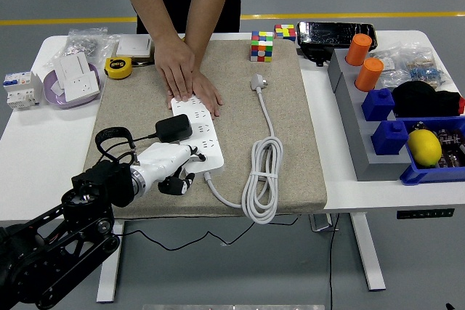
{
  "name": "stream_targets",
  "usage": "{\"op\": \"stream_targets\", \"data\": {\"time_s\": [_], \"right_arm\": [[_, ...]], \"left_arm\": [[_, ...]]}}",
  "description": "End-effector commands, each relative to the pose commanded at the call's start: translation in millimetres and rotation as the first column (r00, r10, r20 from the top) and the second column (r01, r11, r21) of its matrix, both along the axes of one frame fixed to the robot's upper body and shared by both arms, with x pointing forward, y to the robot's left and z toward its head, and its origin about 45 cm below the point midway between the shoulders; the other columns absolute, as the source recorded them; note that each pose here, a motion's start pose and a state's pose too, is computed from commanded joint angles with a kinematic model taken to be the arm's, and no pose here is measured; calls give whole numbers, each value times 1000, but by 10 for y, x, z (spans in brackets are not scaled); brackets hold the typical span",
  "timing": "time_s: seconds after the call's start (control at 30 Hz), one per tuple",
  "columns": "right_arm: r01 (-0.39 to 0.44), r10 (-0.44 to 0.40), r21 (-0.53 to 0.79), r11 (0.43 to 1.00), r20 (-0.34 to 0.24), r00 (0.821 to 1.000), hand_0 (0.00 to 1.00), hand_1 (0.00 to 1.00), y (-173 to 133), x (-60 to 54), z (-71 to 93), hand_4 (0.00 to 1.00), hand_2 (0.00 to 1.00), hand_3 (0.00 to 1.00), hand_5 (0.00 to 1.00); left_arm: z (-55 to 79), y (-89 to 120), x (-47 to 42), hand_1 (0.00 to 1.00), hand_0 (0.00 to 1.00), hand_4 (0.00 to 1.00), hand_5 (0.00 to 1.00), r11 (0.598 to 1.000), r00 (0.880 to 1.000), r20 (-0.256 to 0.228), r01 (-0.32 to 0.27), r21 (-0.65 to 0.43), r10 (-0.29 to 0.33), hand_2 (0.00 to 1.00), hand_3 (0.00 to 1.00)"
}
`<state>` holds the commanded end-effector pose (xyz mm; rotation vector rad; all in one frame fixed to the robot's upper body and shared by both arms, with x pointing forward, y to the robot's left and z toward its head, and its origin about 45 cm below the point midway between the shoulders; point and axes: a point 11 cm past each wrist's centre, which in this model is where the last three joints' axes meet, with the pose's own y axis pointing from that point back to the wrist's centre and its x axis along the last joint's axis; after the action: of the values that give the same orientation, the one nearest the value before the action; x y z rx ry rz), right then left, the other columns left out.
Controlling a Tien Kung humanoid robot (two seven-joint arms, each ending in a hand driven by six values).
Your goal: Pick up the plug,place it near the board,insert it into the board,press the button
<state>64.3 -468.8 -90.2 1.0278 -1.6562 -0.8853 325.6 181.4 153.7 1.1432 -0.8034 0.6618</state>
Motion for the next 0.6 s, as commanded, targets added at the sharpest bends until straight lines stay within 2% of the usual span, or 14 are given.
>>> {"op": "stream_targets", "data": {"time_s": [0.2,0.37,0.53,0.6], "right_arm": [[1,-1,0,1000,1,1000,872,803,-1,6,2,998,783,839,998],[1,-1,0,1000,4,1000,871,803,0,20,3,998,783,838,998],[3,-3,2,1000,5,1000,872,802,8,21,0,998,783,838,998],[3,-3,2,1000,5,1000,872,802,10,23,-1,998,783,838,998]], "left_arm": [[-25,-3,-15,57,159,410,106,1000,1000,-11,7,9,-7,145,770],[31,-12,11,57,160,411,104,1000,1000,14,9,-1,-9,144,765],[197,-42,39,56,160,410,103,999,997,71,15,-31,-13,144,753],[326,-64,57,56,160,410,103,998,993,120,20,-58,-13,144,753]]}}
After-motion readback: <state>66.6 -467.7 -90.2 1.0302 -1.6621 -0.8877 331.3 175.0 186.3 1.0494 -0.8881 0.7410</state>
